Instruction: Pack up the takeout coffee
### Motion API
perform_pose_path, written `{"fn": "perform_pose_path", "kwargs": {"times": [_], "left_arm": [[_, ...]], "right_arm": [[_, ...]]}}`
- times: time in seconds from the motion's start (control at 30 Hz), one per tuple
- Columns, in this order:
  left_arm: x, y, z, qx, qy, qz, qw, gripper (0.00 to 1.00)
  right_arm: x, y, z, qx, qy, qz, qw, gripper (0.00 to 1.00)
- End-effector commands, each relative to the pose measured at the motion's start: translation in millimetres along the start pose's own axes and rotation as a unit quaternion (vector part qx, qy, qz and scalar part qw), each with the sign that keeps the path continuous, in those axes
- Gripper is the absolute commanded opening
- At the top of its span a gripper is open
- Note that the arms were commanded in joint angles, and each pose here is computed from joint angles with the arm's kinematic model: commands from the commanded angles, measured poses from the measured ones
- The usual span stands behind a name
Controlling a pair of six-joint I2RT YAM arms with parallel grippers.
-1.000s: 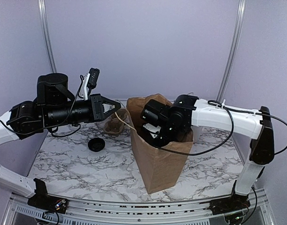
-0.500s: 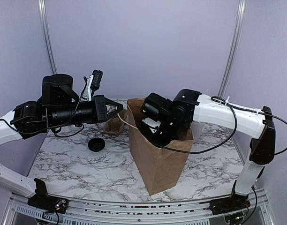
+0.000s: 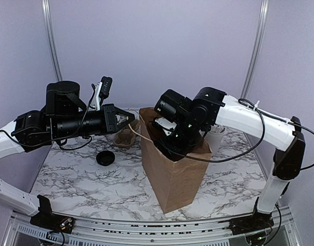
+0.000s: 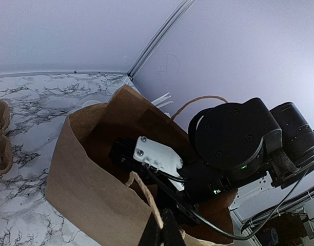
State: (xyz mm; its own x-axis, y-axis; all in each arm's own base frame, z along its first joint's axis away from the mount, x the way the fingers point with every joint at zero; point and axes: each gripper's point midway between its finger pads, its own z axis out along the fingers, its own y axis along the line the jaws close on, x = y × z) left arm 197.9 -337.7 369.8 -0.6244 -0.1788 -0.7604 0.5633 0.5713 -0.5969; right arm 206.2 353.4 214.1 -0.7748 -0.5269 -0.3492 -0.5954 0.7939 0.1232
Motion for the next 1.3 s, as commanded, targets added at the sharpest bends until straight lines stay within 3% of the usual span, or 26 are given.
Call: {"fn": "perform_pose_path", "kwargs": {"times": [0.0,0.4,0.7,0.97,1.27], "left_arm": [[-12,-7,-1,0.006,-0.020,-0.004,1.000,0.00],[-12,-3,-1,-0.002,-0.024,-0.003,1.000,0.03],[-16,-11,1,0.010,-0.023,0.003,1.000,0.13],[-24,-19,-2,0.021,-0.029,0.011,0.999,0.29],[-34,-22,-13,0.026,-0.051,0.030,0.998,0.53]], "right_arm": [[-7,3,-13,0.007,-0.015,-0.004,1.000,0.91],[-38,9,-53,-0.001,-0.079,-0.001,0.997,0.92],[-70,16,-84,-0.017,-0.154,-0.006,0.988,0.92],[-102,25,-119,-0.040,-0.234,-0.015,0.971,0.92],[-149,17,-181,-0.063,-0.366,-0.018,0.928,0.92]]}}
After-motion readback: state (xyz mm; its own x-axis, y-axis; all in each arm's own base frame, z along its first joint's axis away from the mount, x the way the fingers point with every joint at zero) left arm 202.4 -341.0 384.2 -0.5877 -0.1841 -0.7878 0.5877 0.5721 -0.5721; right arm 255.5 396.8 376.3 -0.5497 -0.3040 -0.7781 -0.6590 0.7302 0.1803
